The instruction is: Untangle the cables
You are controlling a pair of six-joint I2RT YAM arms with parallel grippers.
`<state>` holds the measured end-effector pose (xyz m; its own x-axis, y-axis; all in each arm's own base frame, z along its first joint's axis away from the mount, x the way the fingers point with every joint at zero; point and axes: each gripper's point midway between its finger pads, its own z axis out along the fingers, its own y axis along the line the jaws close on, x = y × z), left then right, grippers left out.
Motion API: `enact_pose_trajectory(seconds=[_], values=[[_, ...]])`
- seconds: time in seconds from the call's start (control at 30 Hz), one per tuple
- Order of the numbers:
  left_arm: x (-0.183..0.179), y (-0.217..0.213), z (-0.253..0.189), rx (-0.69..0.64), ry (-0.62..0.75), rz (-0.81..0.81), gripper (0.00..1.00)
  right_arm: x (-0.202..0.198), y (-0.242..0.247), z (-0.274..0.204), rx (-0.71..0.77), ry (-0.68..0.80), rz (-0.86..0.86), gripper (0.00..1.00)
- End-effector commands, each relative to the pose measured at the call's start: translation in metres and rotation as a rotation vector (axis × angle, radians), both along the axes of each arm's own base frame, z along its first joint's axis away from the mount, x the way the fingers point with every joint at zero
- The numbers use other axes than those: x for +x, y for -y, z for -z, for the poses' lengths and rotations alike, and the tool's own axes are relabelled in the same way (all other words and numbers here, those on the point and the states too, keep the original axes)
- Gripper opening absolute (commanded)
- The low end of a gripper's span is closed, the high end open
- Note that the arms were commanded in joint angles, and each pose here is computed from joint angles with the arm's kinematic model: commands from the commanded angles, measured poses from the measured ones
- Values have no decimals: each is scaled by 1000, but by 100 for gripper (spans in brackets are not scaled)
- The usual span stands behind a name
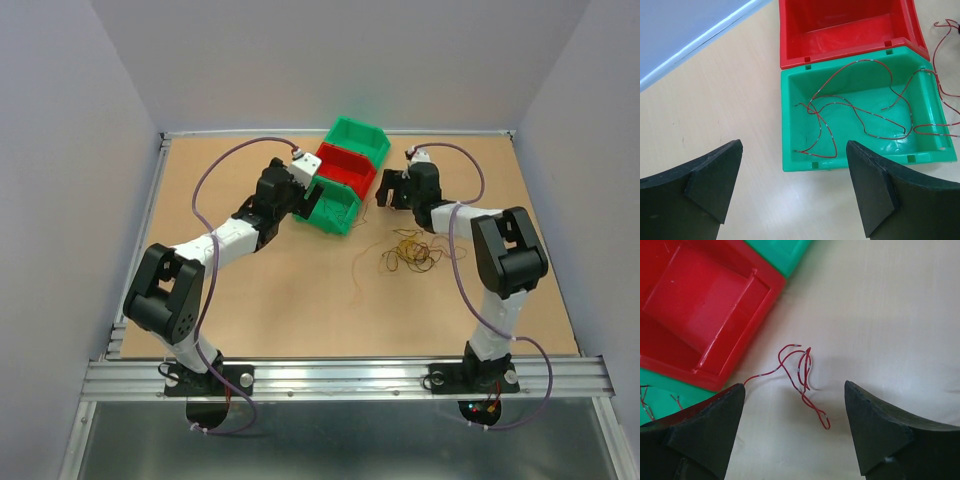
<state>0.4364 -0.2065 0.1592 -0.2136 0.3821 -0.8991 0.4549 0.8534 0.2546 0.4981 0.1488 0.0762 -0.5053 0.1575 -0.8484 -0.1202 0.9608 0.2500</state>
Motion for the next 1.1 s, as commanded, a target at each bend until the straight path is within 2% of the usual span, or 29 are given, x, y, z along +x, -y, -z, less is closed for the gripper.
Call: enact_pose_trajectory(seconds=[0.0, 0.03, 0.13, 0.17, 0.23, 0.27, 0.33, 0.37, 0.43, 0.67, 1.07], values=[[1, -1, -29, -40, 75, 1, 96, 17, -13, -3, -19, 11, -38, 83], [1, 0, -30, -41, 76, 3, 96, 19, -9, 1, -32, 5, -14, 75], [1, 0, -31, -42, 80, 3, 96, 21, -7, 22, -55, -40, -8, 66], [1, 0, -30, -42, 78, 3, 96, 20, -9, 25, -55, -48, -26, 56], [2, 0, -30, -41, 78, 3, 96, 21, -12, 27, -57, -51, -39, 48], [2, 0, -28, -38, 76, 4, 96, 19, -18, 26, -48, -49, -71, 34], [2, 0, -27, -35, 74, 4, 96, 17, -26, 16, -39, -31, -111, 20], [3, 0, -26, -33, 72, 6, 96, 15, -28, 12, -41, -12, -124, 8], [3, 1, -24, -31, 69, 8, 96, 11, -35, -12, -25, 58, -139, 1], [4, 3, -23, -29, 61, 15, 96, -10, -45, -77, 23, 267, -131, 1], [5, 3, -21, -21, 58, 19, 96, -13, -82, -125, 40, 463, -184, 1]])
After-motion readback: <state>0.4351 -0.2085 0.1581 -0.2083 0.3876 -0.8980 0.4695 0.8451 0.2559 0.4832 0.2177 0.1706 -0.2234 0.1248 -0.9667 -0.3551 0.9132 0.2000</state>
